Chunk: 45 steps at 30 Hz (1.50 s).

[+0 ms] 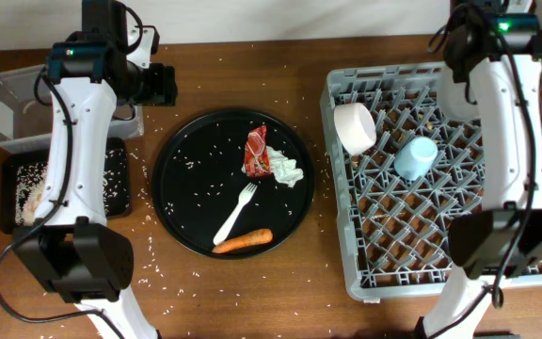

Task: Sort waste into correct bins and load items into the dishwasher rack
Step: 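Lift the white plate and stand it upright in the rack, then grasp the red wrapper and tissue together with the left gripper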

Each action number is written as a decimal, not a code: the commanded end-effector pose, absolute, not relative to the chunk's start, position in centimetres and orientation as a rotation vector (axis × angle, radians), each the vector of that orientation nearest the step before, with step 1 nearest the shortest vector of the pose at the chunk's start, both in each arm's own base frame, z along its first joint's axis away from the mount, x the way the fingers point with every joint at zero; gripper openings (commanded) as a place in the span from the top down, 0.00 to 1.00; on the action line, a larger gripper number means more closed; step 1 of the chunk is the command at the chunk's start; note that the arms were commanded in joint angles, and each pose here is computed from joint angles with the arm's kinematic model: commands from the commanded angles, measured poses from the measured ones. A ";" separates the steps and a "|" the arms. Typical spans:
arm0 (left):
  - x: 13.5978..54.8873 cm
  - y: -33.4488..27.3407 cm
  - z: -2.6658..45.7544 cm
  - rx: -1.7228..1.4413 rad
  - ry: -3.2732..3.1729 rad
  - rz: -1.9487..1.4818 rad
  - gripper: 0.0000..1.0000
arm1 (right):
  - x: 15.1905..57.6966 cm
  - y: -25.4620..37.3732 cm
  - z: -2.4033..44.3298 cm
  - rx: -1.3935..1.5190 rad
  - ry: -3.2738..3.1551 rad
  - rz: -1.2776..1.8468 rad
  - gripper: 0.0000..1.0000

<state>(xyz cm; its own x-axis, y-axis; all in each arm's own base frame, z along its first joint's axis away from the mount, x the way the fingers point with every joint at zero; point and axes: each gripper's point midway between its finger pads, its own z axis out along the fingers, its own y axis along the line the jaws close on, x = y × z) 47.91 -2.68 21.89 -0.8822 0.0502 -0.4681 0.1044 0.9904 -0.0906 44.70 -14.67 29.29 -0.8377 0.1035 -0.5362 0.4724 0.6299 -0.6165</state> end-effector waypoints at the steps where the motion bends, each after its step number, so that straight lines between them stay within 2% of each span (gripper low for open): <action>1: 48.2 -2.9 23.6 0.112 2.599 -0.166 0.27 | 46.9 -15.0 28.5 0.296 2.412 -1.142 0.96; 9: 48.8 -2.9 23.9 0.113 2.574 -0.164 0.26 | 48.3 -17.2 24.5 0.209 2.520 -1.141 0.96; 21: 48.8 -2.9 23.9 0.114 2.573 -0.163 0.26 | 48.7 -16.7 23.9 0.193 2.538 -1.079 0.95; 23: 48.8 -2.9 23.9 0.113 2.573 -0.164 0.26 | 49.2 -15.8 23.2 0.166 2.560 -0.992 0.94; 25: 48.8 -2.9 23.9 0.113 2.573 -0.164 0.26 | 49.5 -14.5 22.2 0.126 2.602 -0.869 0.83; 26: 48.8 -2.9 23.9 0.114 2.574 -0.164 0.26 | 49.5 -14.2 21.9 0.116 2.616 -0.843 0.81; 27: 48.8 -2.9 23.9 0.113 2.574 -0.164 0.26 | 49.4 -13.5 21.4 0.095 2.642 -0.782 0.74; 31: 48.9 -2.9 24.0 0.113 2.569 -0.164 0.26 | 49.9 -9.7 20.5 0.092 2.673 -0.520 0.62; 34: 48.7 -2.9 23.9 0.114 2.575 -0.164 0.26 | 49.6 -9.2 24.3 0.200 2.582 -0.463 0.48; 36: 48.8 -3.0 23.9 0.117 2.574 -0.165 0.25 | 49.2 -8.0 28.2 0.182 2.513 -0.372 0.43; 38: 48.7 -3.1 23.9 0.120 2.574 -0.167 0.25 | 48.7 -4.6 31.0 0.101 2.478 -0.223 0.42; 40: 48.7 -3.2 23.9 0.121 2.574 -0.167 0.25 | 48.6 -0.2 30.9 -0.009 2.493 -0.061 0.42; 42: 48.7 -3.5 23.9 0.128 2.575 -0.169 0.25 | 48.4 6.6 29.0 -0.177 2.536 0.152 0.43; 45: 48.3 -4.9 23.2 0.165 2.595 -0.181 0.26 | 48.3 12.8 25.6 -0.144 2.613 0.285 0.43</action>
<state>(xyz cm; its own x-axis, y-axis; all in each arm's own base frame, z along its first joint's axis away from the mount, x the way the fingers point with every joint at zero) 48.65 -3.28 22.32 -0.8640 0.0605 -0.4998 0.1195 0.9890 -0.0869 48.49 7.89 28.88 -0.8146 -0.1078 -0.5699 -0.1542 0.9875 0.0336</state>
